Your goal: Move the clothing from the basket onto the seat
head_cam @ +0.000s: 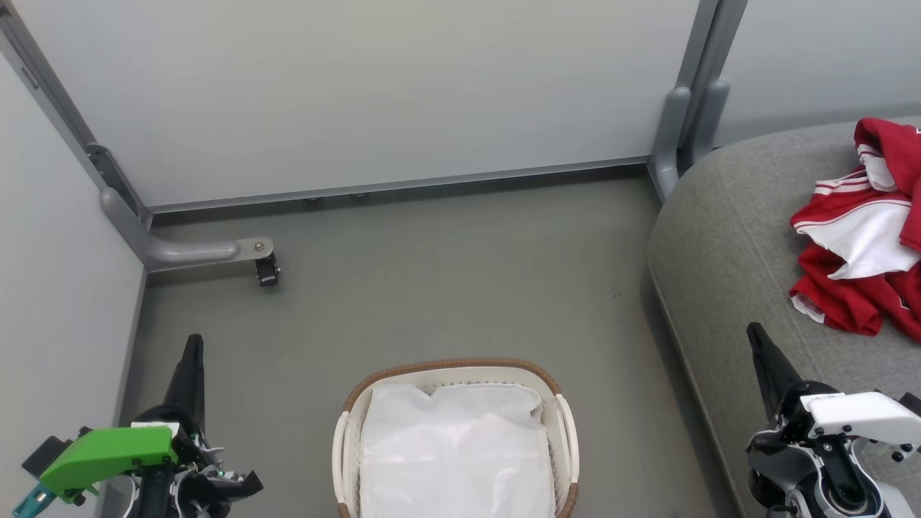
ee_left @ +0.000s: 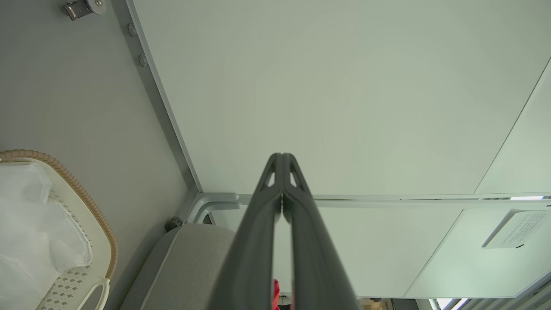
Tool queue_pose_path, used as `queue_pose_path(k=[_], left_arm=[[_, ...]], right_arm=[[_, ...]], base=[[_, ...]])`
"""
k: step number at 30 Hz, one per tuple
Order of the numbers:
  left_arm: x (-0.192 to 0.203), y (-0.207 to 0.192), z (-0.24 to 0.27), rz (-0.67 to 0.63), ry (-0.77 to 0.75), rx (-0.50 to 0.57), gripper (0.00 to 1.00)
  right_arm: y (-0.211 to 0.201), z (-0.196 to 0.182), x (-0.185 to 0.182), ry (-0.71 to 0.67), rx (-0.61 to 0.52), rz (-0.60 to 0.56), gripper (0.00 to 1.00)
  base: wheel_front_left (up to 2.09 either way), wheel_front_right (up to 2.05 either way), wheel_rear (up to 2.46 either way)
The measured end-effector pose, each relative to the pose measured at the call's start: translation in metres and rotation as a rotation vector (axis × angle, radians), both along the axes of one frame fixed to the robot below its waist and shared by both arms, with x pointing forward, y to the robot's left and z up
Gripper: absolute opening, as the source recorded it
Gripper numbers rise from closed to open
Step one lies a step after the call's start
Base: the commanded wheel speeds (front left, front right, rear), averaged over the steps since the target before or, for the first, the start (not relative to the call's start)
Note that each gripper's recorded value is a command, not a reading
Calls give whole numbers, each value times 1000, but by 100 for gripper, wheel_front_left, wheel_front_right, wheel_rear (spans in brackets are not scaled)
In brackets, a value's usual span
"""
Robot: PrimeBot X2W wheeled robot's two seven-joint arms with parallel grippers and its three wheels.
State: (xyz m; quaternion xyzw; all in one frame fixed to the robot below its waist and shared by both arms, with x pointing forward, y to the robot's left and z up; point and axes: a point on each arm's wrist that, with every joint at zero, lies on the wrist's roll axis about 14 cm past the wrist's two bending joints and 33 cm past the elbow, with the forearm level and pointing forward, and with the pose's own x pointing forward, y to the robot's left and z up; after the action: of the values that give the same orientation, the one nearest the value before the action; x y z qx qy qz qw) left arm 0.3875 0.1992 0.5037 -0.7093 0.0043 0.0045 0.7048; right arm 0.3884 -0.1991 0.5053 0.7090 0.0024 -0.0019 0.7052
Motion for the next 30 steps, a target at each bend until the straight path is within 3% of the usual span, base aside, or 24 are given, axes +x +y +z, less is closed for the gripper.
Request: queue_pose_path(k=[30], left_arm=[[0, 0, 0, 0, 0, 0, 0]], right_arm=[[0, 0, 0, 0, 0, 0, 0]], base=[[0, 0, 0]])
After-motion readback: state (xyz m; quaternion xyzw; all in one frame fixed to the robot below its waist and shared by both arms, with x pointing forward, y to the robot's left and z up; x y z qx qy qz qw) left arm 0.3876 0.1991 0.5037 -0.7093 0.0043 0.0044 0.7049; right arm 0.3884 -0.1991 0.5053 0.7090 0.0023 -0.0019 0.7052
